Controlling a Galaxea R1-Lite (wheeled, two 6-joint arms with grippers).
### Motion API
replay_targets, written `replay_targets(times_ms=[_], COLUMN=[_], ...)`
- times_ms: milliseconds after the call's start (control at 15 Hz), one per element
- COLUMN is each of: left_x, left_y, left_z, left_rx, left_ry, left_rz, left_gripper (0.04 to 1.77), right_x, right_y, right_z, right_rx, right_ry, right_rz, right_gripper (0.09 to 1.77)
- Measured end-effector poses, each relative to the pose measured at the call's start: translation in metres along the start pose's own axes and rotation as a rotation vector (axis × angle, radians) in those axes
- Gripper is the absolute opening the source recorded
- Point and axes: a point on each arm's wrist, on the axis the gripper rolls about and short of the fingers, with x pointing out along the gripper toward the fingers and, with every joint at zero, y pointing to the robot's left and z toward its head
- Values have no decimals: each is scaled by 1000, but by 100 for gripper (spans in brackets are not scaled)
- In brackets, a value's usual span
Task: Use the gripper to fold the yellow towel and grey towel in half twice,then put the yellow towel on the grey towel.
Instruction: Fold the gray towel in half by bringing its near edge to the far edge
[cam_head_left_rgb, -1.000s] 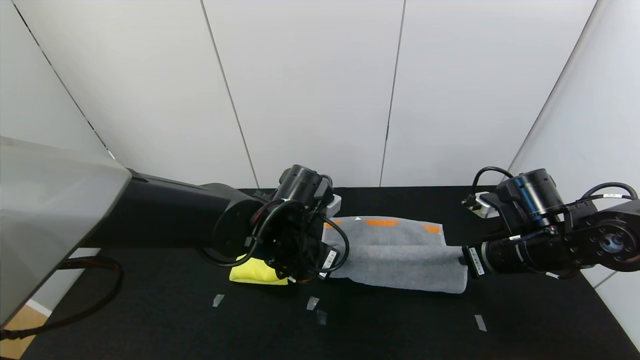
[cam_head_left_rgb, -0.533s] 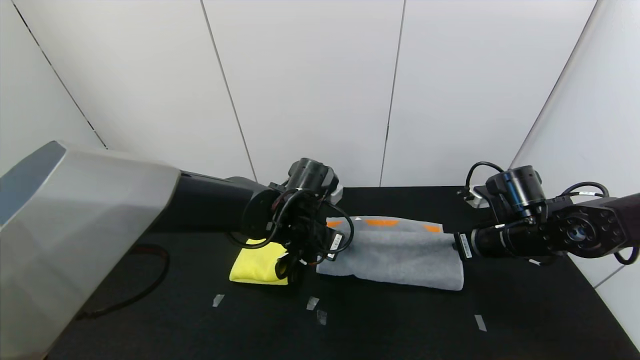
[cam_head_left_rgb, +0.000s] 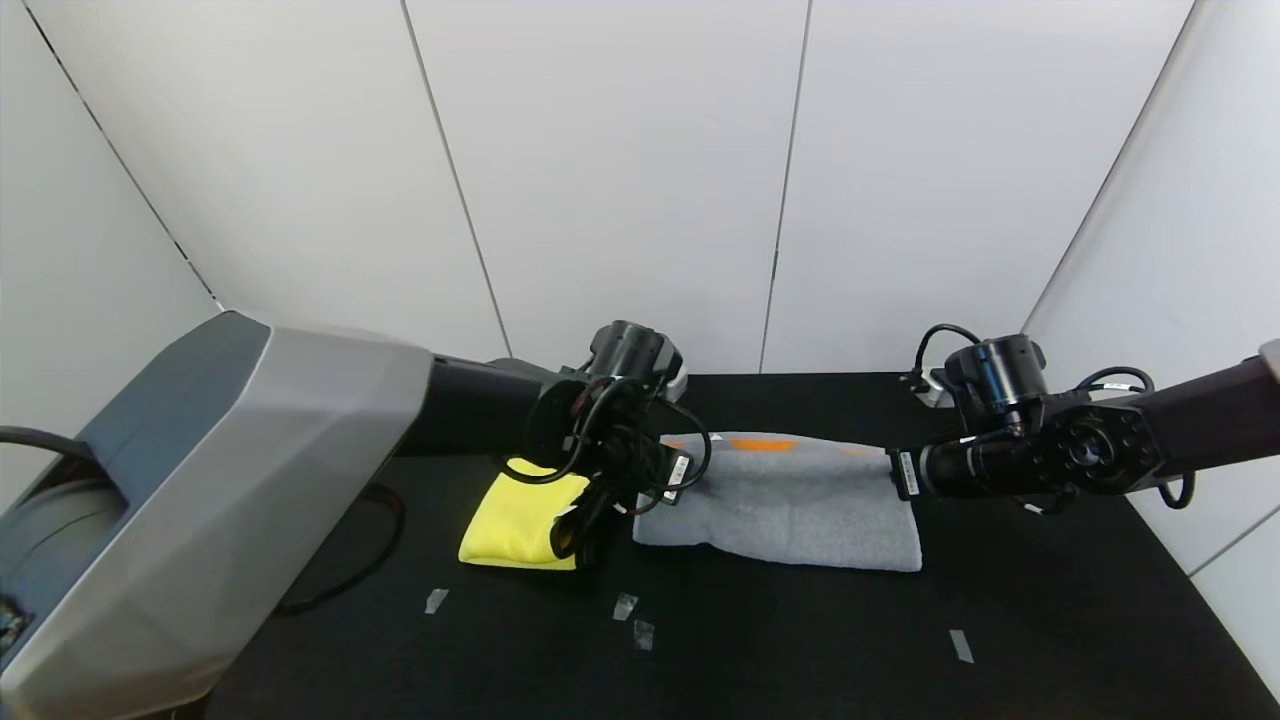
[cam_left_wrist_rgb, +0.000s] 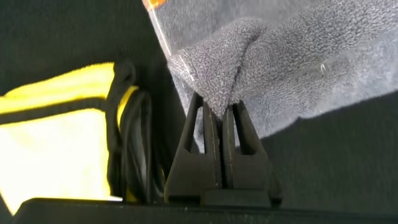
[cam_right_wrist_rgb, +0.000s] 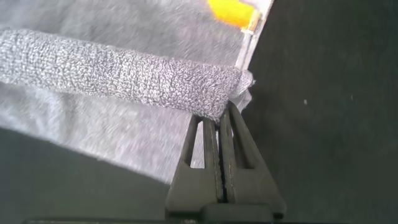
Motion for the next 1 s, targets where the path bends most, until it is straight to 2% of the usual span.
replay_targets(times_ms=[133,200,267,400,600,800,1000], left_x=[8,10,12,15,15,13,12], left_y=[1,1,1,1,0,-2,-2], left_z=[0,0,0,-1,-1,-1,-1], left_rx=[-2,-3,-3,-1,1,5,5], left_ry=[2,3,6,11,13,13,15], left_rz=[3,5,6,7,6,2,2], left_gripper=[12,32,48,77,107,128,141], right_x=[8,11,13,16,17,16,14], right_y=[-2,-2,-2,-2,-1,-1,1], right_z=[1,1,0,-1,-1,-2,-3], right_rx=[2,3,3,3,1,1,2], right_ry=[-4,-8,-6,-4,-2,1,7], right_rz=[-3,-4,-5,-5,-2,-2,2], right_gripper=[14,14,23,57,93,118,135])
